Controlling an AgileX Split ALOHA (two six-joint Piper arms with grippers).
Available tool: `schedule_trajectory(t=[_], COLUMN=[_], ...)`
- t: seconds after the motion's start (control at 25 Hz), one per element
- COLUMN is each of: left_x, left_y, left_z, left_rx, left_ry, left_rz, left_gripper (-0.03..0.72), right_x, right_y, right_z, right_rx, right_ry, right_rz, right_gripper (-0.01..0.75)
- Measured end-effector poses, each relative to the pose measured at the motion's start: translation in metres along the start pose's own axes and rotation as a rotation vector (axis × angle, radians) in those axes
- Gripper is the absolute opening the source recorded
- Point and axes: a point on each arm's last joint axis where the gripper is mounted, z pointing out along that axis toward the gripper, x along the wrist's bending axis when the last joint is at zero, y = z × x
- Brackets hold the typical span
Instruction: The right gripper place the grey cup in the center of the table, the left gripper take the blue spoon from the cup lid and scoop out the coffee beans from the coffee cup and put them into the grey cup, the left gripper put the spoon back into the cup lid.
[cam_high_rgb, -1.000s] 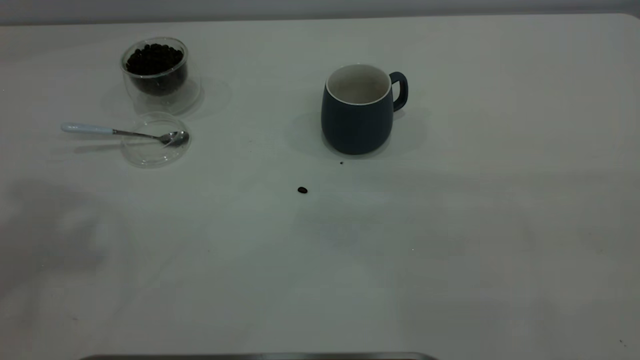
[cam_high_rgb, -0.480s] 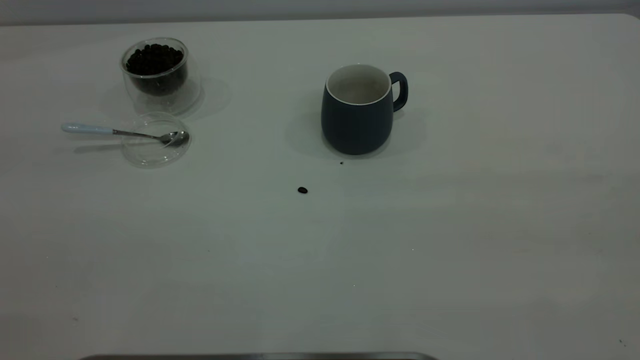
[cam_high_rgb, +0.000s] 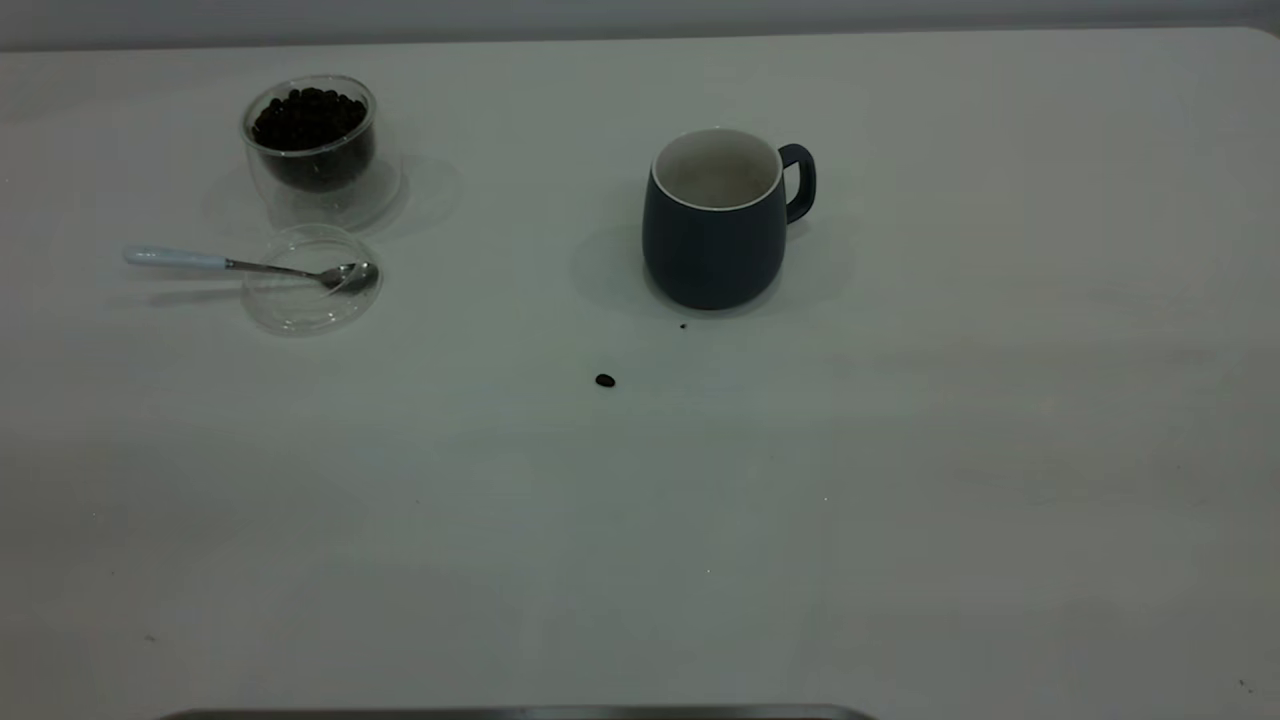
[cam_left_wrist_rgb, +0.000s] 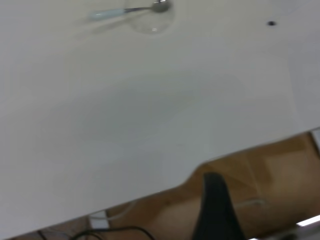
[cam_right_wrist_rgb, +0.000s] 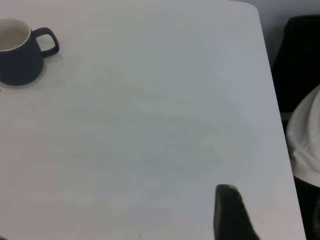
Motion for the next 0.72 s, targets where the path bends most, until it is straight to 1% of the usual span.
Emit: schedule_trajectory(t=[0.12, 0.2, 0.32, 0.48, 0.72], left_x=[-0.001, -0.002, 0.0, 0.003, 0.003], left_y=[-0.01, -0.015, -0.02, -0.02, -0.02], left_z=[-0.003, -0.005, -0.004, -0.004, -0.004], left_rx=[-0.086, -0.121, -0.125, -0.121, -0.12], left_ry=[0.036, 0.05, 0.075, 0.132, 0.145], left_rz=[-0.002, -0.003, -0.028, -0.11, -0.131], left_gripper=[0.581, 0.581, 0.581, 0.581, 0.581], right_x=[0.0, 0.0, 0.0, 0.0, 0.0], right_y=[0.0, 0.0, 0.0, 0.0, 0.0], right_z=[0.0, 0.0, 0.0, 0.0, 0.0], right_rx=[0.0, 0.0, 0.0, 0.0, 0.0], right_ry=[0.0, 0.0, 0.0, 0.0, 0.0], right_rz=[0.0, 0.0, 0.0, 0.0, 0.0], right_gripper=[0.363, 0.363, 0.363, 0.363, 0.363])
